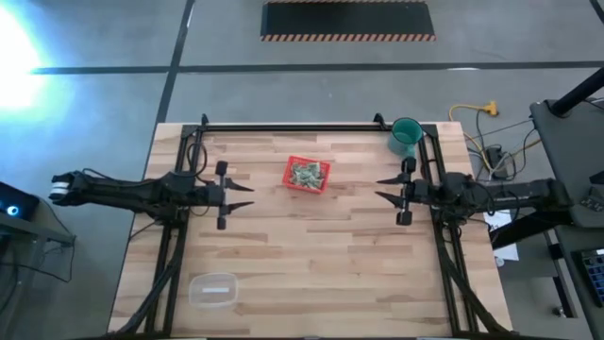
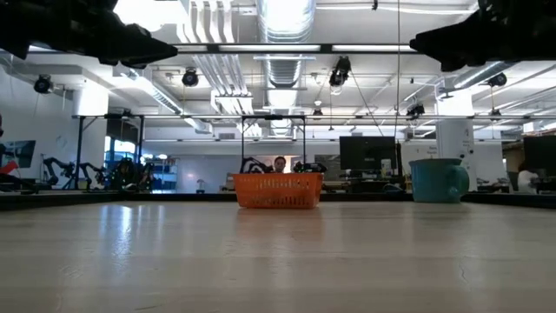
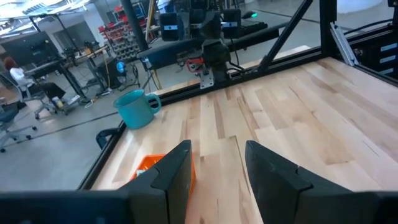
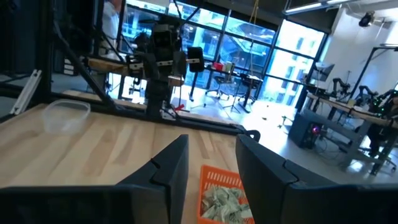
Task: Pick and place items into bin
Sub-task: Return to Home Position
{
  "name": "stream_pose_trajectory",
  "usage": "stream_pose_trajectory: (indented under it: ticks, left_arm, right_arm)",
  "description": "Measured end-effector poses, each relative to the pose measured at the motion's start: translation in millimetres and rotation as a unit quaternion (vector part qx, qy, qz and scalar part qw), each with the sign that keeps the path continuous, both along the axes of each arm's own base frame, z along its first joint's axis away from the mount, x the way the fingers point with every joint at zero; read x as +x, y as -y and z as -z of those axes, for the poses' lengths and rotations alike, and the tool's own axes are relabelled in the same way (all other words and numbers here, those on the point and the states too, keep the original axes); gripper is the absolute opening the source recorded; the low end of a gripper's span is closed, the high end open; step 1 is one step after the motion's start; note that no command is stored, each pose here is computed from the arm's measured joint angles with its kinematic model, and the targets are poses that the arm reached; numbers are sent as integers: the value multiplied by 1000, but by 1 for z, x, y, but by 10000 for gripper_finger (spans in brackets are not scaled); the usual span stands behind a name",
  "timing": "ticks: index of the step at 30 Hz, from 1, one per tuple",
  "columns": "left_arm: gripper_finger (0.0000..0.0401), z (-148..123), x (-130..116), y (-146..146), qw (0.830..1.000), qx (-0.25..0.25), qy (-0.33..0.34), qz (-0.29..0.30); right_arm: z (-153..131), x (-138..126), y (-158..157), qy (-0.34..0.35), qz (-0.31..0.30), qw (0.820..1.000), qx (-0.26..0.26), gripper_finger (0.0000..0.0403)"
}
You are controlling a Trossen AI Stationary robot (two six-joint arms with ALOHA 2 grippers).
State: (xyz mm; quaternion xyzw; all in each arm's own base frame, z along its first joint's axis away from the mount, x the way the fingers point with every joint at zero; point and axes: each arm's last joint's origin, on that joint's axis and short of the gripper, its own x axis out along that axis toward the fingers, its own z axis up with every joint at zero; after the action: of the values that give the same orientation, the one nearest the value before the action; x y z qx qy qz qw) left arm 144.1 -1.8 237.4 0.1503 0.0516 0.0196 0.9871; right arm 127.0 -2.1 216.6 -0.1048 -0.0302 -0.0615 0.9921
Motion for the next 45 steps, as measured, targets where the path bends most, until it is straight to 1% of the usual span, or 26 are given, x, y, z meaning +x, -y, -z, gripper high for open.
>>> stream_pose_trajectory:
  ticks: [4,9,12,15,21,23,27,31,35,39,45]
  left_arm:
    - [135,1,-3,0,1000,-1,0,0]
    - [135,5,-7,0,1000,-1,6,0]
    - [135,8,-11,0,1000,-1,12,0]
    - [135,11,-15,0,1000,-2,18,0]
    - [135,12,-24,-1,1000,-6,30,0]
    - [135,14,-26,-1,1000,-10,29,0]
    - [135,18,-29,-1,999,-12,34,-1]
    - [135,20,-33,-1,999,-13,48,0]
    - [135,21,-38,-1,998,-13,61,0]
    - [135,25,-43,-1,998,-13,54,-1]
    - [135,26,-52,-2,998,-14,57,-1]
  right_arm:
    - [0,-4,0,0,-1,1000,3,125]
    - [-1,-8,0,9,0,1000,20,121]
    - [-2,-12,2,14,23,999,36,117]
    - [3,-15,3,5,49,998,47,115]
    - [17,-19,3,9,47,997,67,116]
    - [24,-20,3,6,38,997,71,118]
    - [35,-22,0,12,-6,997,76,118]
    - [37,-23,-1,16,-36,996,79,113]
    - [38,-24,-3,14,-61,996,70,108]
    - [42,-23,-3,2,-68,995,68,104]
    - [40,-25,-3,18,-61,996,62,107]
